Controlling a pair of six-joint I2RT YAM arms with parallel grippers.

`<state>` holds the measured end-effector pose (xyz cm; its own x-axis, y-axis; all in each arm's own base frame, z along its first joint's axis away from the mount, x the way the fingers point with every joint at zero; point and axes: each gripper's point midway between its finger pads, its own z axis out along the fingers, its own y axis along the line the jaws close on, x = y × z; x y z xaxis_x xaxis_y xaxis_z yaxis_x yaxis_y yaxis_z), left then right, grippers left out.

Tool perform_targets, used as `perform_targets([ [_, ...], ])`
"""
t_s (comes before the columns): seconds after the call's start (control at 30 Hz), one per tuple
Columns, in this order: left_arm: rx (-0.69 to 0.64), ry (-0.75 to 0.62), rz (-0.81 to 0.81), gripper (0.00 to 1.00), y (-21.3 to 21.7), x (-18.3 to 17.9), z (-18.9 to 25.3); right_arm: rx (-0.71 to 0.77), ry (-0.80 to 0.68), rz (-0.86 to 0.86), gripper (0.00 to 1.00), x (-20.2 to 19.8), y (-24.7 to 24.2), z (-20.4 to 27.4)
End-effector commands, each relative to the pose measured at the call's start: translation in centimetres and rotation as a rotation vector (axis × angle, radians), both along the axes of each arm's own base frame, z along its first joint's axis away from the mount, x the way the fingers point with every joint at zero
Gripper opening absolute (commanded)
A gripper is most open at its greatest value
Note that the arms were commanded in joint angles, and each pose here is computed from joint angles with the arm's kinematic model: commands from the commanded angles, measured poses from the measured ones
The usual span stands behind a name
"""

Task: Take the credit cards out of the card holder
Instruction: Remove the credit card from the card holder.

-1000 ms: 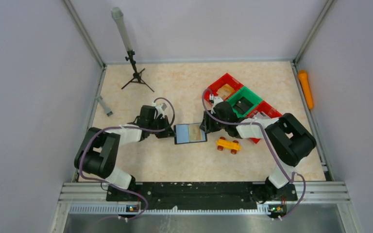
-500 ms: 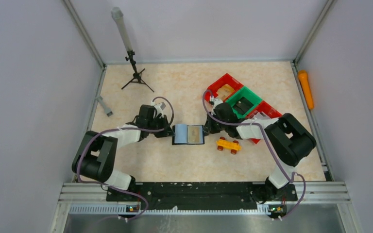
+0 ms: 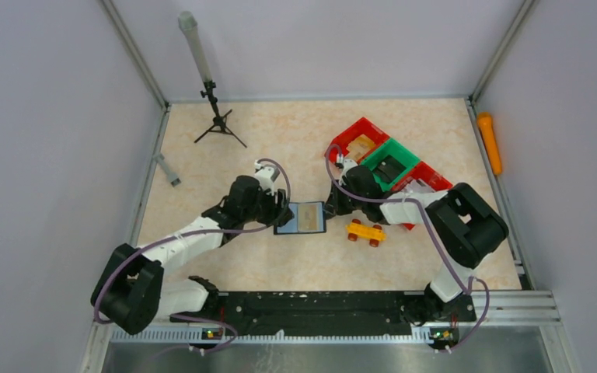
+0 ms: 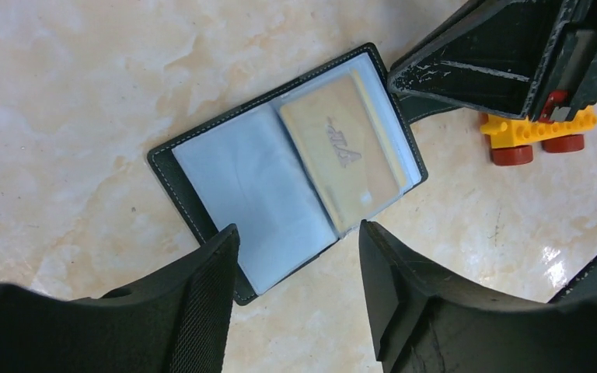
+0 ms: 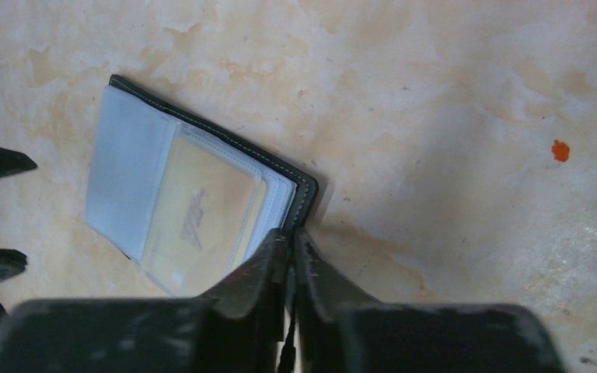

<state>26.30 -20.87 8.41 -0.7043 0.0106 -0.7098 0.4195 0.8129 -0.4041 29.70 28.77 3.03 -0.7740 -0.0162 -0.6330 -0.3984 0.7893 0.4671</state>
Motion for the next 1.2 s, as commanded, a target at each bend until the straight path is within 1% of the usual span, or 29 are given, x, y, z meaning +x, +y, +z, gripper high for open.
perform_targets([
  [0.0,0.094,-0.058,-0.023,0.62,-0.5,0.8,0.0,0.044,-0.045,0.013,0.19,0.3,1.0,2.3],
  [0.07,0.106,0.007,-0.06,0.61,-1.2,0.3,-1.2,0.021,-0.038,0.002,0.35,0.3,0.6,2.1],
  [0.17,0.101,0.069,-0.092,0.57,-2.1,0.2,-2.4,-0.01,-0.036,-0.013,0.51,0.3,0.0,2.4],
  [0.2,0.102,0.082,-0.095,0.57,-2.2,0.1,-2.8,-0.023,-0.032,-0.018,0.67,0.1,-0.3,2.4],
  [0.23,0.102,0.09,-0.096,0.56,-2.3,0.1,-2.9,-0.04,-0.021,-0.034,0.72,0.0,-0.7,2.2],
  [0.33,0.105,0.095,-0.094,0.56,-2.3,0.2,-2.9,-0.076,0.007,-0.034,0.73,-0.6,-1.4,2.0],
  [0.53,0.092,0.072,-0.092,0.56,-2.2,0.2,-2.3,-0.09,0.066,-0.009,0.55,-2.1,-1.5,0.9],
  [0.57,0.09,0.073,-0.094,0.56,-2.2,0.2,-2.3,-0.082,0.072,-0.006,0.49,-2.1,-1.2,0.7],
  [0.6,0.088,0.073,-0.095,0.55,-2.3,0.2,-2.2,-0.071,0.077,0.003,0.41,-2.1,-0.9,0.6],
  [0.7,0.086,0.073,-0.098,0.52,-2.3,0.1,-2.1,-0.046,0.102,0.028,0.12,-2.1,0.1,0.8],
  [0.77,0.084,0.071,-0.098,0.52,-2.3,0.1,-2.0,-0.015,0.102,0.036,0.01,-2.2,0.5,1.4],
  [0.97,0.03,0.073,-0.145,0.57,-3.2,-0.6,-1.3,0.061,0.082,0.049,0.0,-2.8,1.1,4.0],
  [1.07,0.039,0.074,-0.147,0.58,-3.1,-0.6,-1.5,0.115,0.072,0.059,0.0,-3.3,1.4,5.3],
  [1.17,0.064,0.093,-0.145,0.6,-2.9,-0.6,-2.1,0.136,0.057,0.063,0.0,-3.3,1.5,6.3],
])
